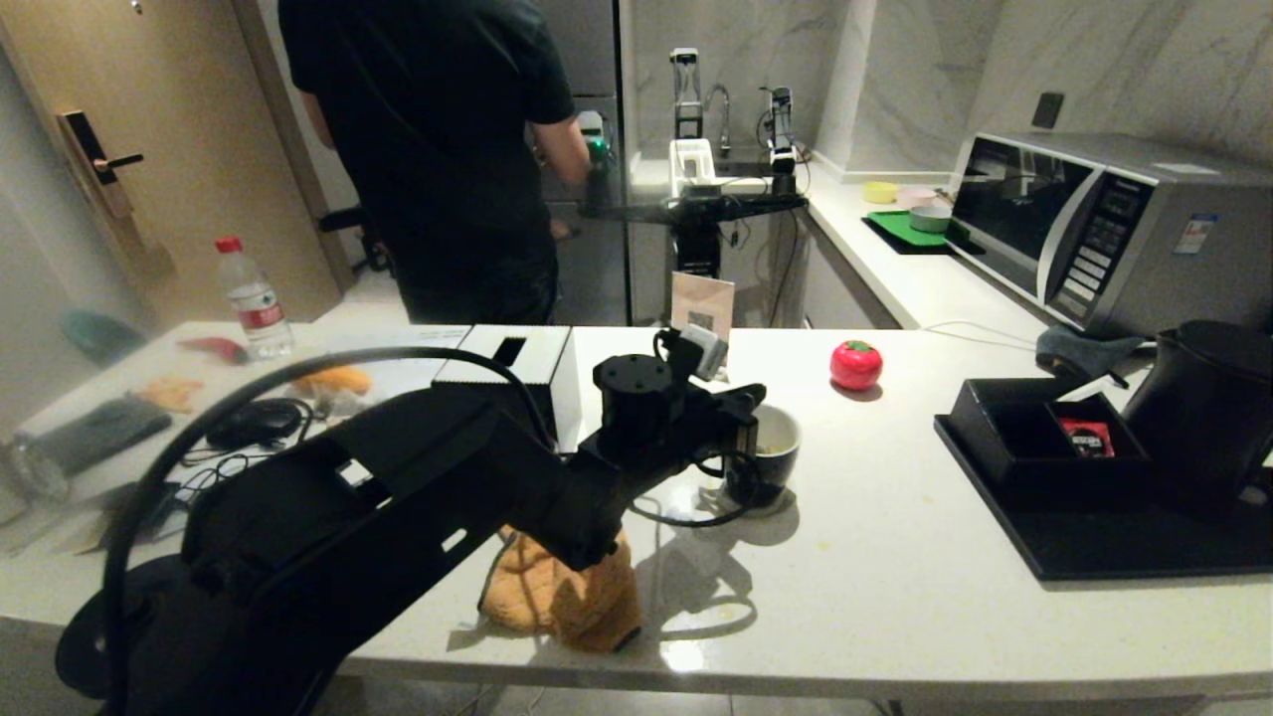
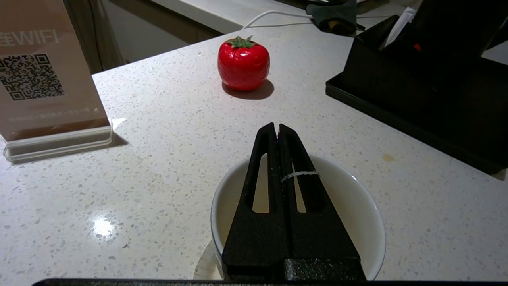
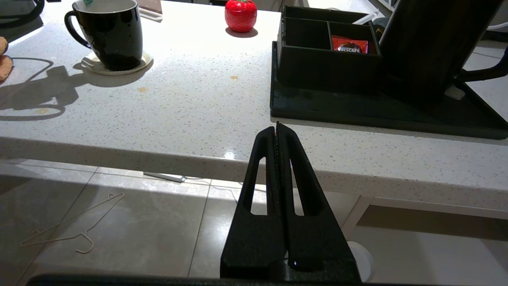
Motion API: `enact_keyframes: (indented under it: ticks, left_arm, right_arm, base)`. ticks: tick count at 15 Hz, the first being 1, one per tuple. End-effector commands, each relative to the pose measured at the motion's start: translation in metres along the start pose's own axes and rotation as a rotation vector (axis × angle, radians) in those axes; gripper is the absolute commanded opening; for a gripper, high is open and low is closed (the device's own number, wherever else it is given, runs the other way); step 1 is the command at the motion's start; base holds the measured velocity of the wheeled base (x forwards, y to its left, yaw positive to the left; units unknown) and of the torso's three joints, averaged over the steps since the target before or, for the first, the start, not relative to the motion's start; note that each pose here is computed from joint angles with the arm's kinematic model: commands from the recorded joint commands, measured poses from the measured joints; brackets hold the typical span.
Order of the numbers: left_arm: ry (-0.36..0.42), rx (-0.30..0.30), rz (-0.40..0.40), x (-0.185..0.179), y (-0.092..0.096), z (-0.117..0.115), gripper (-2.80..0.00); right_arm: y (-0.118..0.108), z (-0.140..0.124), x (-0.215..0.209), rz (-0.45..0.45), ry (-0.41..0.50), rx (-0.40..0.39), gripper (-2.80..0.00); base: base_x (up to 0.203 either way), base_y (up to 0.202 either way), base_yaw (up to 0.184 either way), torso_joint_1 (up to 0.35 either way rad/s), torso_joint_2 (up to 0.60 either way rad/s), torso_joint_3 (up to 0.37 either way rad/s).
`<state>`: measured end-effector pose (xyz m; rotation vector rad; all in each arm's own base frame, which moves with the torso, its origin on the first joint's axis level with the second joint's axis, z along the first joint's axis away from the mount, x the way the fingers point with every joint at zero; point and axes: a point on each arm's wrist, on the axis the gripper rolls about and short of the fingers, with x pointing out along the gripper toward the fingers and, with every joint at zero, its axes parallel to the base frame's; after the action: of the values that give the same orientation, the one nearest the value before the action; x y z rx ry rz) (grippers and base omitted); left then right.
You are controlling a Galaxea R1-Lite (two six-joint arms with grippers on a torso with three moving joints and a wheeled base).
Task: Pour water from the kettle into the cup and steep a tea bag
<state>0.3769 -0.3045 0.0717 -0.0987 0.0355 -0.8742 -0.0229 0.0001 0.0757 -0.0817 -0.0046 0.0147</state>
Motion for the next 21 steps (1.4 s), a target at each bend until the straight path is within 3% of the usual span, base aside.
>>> enact_keyframes:
  ticks: [1, 8, 17, 21]
  left_arm:
    - [0.002, -0.002, -0.006, 0.001, -0.002, -0.003, -2.8]
    - [-0.003, 0.0, -0.009, 0.0, -0.004, 0.0, -2.8]
    - [-0.133, 0.025, -0.007, -0.011, -0.015, 0.061, -2.8]
    - [-0.155, 0.028, 0.007, -0.014, -0.016, 0.071, -2.8]
  right_arm:
    - [0.0, 0.0, 0.0, 0.001, 0.001, -0.001, -2.8]
    - [0.0, 0.0, 0.0, 0.001, 0.001, -0.001, -2.8]
    - [0.0, 0.0, 0.0, 0.001, 0.001, -0.001, -2.8]
    - [0.0, 0.0, 0.0, 0.001, 0.001, -0.001, -2.8]
  base:
    - [0.0, 0.0, 0.0, 0.0, 0.0, 0.0]
    - [0.0, 0.0, 0.0, 0.0, 0.0, 0.0]
    - [0.0, 0.0, 0.0, 0.0, 0.0, 0.0]
    - [0.0, 0.0, 0.0, 0.0, 0.0, 0.0]
